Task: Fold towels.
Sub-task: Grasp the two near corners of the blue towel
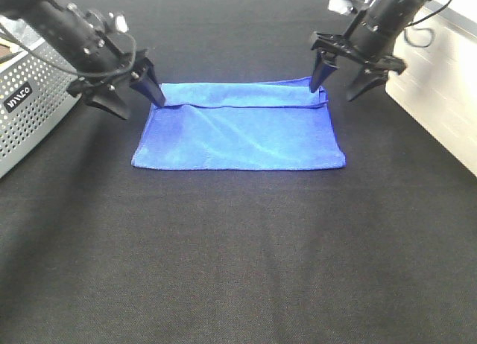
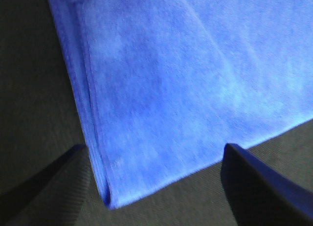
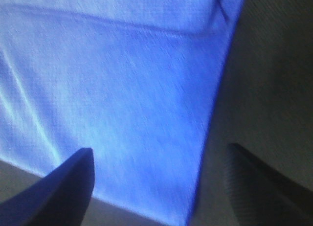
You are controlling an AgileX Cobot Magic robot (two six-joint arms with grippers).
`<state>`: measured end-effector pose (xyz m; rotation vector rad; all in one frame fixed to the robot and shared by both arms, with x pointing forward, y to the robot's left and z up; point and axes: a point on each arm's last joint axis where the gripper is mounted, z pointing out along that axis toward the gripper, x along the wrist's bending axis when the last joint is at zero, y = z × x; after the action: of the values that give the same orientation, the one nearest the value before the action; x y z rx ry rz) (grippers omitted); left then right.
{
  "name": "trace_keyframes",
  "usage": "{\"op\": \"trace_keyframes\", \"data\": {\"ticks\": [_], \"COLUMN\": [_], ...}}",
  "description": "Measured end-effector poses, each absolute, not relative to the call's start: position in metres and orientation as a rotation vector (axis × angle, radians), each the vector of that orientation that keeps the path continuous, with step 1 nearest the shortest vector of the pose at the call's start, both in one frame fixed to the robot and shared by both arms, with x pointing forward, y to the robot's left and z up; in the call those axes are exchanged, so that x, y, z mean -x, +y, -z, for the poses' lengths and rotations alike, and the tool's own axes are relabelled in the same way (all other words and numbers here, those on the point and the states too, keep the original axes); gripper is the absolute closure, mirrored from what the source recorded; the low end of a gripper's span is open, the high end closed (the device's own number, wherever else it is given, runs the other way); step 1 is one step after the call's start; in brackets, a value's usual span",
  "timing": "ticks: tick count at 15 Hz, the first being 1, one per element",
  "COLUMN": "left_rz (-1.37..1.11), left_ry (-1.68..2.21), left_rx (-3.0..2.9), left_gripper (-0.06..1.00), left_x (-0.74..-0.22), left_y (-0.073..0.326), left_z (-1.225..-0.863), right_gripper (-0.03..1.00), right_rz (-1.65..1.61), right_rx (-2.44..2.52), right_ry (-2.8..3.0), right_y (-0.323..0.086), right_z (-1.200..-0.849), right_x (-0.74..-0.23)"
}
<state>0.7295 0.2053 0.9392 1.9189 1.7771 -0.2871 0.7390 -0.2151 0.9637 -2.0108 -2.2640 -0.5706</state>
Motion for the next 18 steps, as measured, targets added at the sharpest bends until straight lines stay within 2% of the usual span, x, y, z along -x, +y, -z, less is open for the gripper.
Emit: {"op": "trace_keyframes", "data": {"ticks": [6,9,14,18], "left_rz": [0.181,0.135,0.113,0.15], "left_ry": [1.909,1.969,2.013,1.973], "left_rx": [-1.817,-1.785,-1.692,-1.72], "left_gripper": [0.23,0.23,0.23,0.23], "left_x": [-0.669,-0.647,-0.652,-0.658], "left_y": [0.219,0.225,0.225,0.206], "left_z": [-0.941,-0.927,-0.907,-0.875], "right_gripper": [0.27,0.27,0.27,0.27], "right_rz": [0.486,0.498,0.54,0.578], "right_rx": [2.081,2.107,2.139,2.074], "right_ry": [-2.225,-2.221,-2.234,-2.202], "right_y": [-0.225,-0.229,-0.23,-0.224], "right_z": [-0.963,-0.945,-0.922,-0.898], "right_x": [-0.684,-0.663,-0.663,-0.667]}}
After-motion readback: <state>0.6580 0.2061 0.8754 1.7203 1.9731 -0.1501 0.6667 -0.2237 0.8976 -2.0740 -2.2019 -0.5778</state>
